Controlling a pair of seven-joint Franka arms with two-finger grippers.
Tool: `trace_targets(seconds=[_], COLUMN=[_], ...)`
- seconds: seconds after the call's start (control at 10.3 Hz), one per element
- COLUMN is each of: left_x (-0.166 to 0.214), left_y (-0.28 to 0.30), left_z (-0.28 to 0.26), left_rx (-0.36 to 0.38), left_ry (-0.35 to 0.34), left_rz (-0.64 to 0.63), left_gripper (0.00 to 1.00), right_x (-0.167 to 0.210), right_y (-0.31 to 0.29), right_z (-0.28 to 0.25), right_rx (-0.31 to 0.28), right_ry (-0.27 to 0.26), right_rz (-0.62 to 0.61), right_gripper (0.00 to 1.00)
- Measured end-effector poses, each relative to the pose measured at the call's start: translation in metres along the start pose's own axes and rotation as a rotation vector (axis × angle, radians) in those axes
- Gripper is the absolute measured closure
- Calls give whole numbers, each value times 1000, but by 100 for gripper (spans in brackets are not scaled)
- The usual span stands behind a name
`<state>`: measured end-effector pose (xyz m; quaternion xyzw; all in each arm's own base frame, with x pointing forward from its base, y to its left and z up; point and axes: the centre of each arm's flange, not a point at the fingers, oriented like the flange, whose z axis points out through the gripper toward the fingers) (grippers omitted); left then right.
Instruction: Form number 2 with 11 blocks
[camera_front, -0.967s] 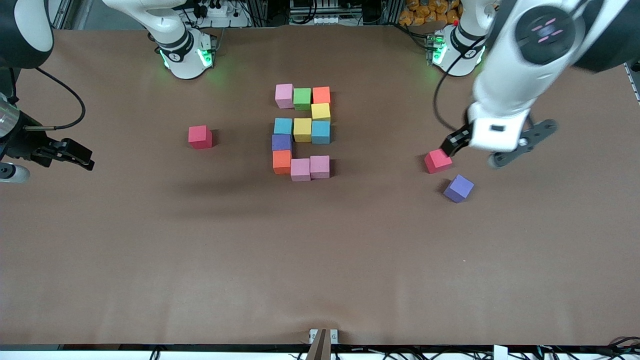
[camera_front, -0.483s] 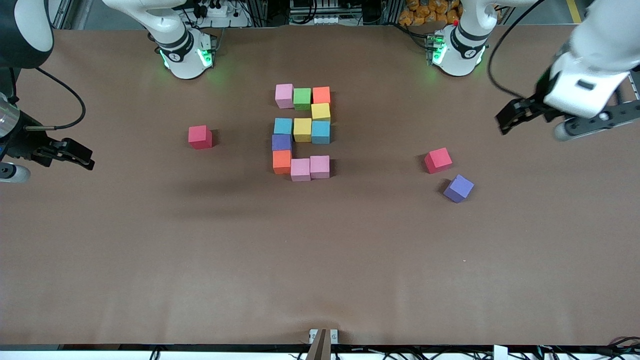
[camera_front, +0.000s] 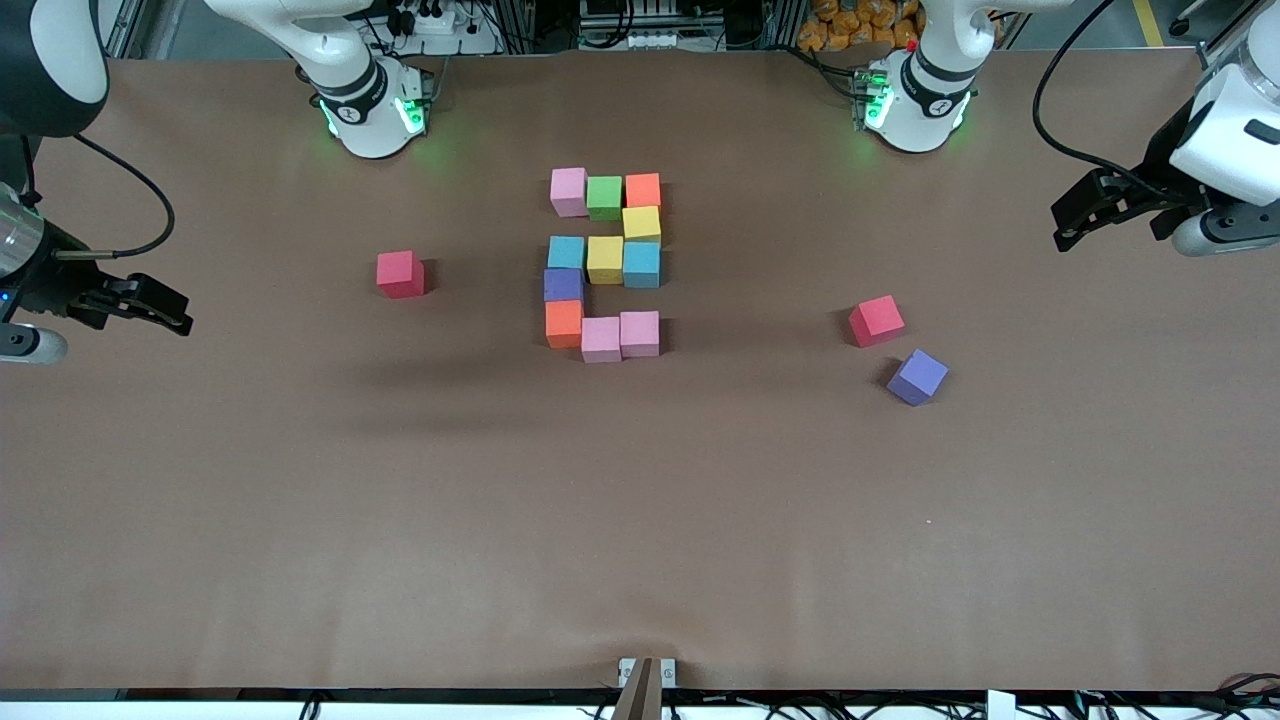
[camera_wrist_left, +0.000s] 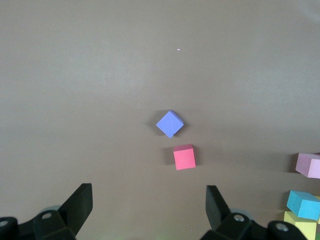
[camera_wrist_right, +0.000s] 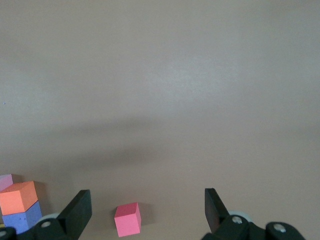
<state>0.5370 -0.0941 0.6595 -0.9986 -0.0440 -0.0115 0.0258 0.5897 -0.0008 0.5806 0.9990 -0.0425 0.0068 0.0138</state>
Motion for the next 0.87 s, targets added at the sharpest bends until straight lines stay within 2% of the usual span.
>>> trace_targets(seconds=[0.39,0.87], left_x=[-2,-2], left_y=[-1,-1], left_z=[2,0], left_rx=[4,3], left_ry=[-18,-16], left_rz=[100,113], left_gripper=[0,0], right_x=[0,0], right_y=[-4,-4], right_z=[1,1], right_rx=[0,0], right_ry=[-2,-3], right_rz=[-6,-6], right_gripper=[0,0])
